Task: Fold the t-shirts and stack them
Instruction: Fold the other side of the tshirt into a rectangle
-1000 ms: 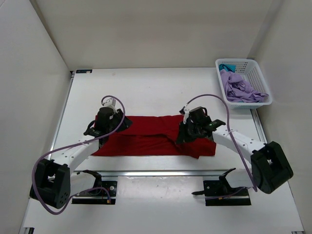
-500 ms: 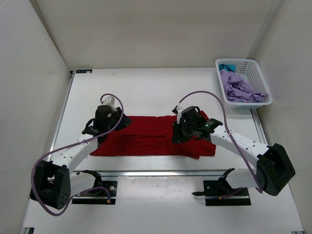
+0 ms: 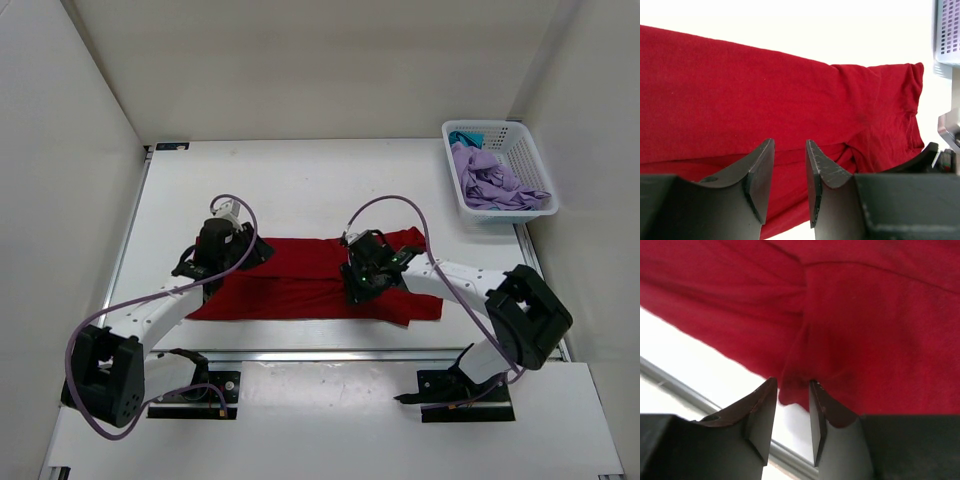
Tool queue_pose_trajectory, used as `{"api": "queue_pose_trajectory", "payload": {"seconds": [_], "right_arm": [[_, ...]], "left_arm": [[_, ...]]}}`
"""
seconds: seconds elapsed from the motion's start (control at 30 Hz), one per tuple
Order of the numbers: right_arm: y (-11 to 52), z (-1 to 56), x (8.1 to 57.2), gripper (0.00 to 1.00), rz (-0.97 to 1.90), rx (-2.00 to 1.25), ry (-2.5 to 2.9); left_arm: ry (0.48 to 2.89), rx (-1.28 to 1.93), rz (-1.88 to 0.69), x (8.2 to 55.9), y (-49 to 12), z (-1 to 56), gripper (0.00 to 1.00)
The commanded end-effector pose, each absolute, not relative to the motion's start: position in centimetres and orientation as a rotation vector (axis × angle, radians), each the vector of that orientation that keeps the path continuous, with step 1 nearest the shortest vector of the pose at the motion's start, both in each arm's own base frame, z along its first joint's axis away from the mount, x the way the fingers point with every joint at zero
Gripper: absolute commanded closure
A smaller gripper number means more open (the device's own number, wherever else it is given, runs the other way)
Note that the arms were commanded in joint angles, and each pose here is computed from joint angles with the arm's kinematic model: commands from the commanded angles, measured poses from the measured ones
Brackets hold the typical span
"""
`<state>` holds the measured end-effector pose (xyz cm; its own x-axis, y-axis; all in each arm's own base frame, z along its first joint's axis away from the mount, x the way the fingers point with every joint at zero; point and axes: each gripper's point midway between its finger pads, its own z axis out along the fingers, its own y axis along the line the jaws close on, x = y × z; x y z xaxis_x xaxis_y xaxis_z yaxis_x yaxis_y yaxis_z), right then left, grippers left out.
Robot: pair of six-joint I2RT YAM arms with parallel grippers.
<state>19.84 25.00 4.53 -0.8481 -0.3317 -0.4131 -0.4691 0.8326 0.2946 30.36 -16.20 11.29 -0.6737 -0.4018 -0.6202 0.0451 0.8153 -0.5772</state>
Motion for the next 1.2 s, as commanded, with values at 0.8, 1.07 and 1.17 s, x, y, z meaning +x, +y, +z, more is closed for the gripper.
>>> {"api": "queue_pose_trajectory", "payload": {"seconds": [0.8, 1.07, 1.17], "right_arm": [[23.3, 12.3, 24.7, 0.81, 0.894, -0.378, 2.430], [9.9, 13.1, 36.8, 0.79, 0.489, 0.223, 2.251], [6.7, 11.7, 38.9, 0.70, 0.372, 0.300, 2.295]], "left_arm": [[2.179, -0.239, -0.749, 31.1, -15.9, 13.9, 0.57], [2.200, -0.368, -0.814, 35.5, -16.7, 11.3, 0.59], [2.201, -0.446, -0.814, 37.6, -15.1, 10.5, 0.59]]}}
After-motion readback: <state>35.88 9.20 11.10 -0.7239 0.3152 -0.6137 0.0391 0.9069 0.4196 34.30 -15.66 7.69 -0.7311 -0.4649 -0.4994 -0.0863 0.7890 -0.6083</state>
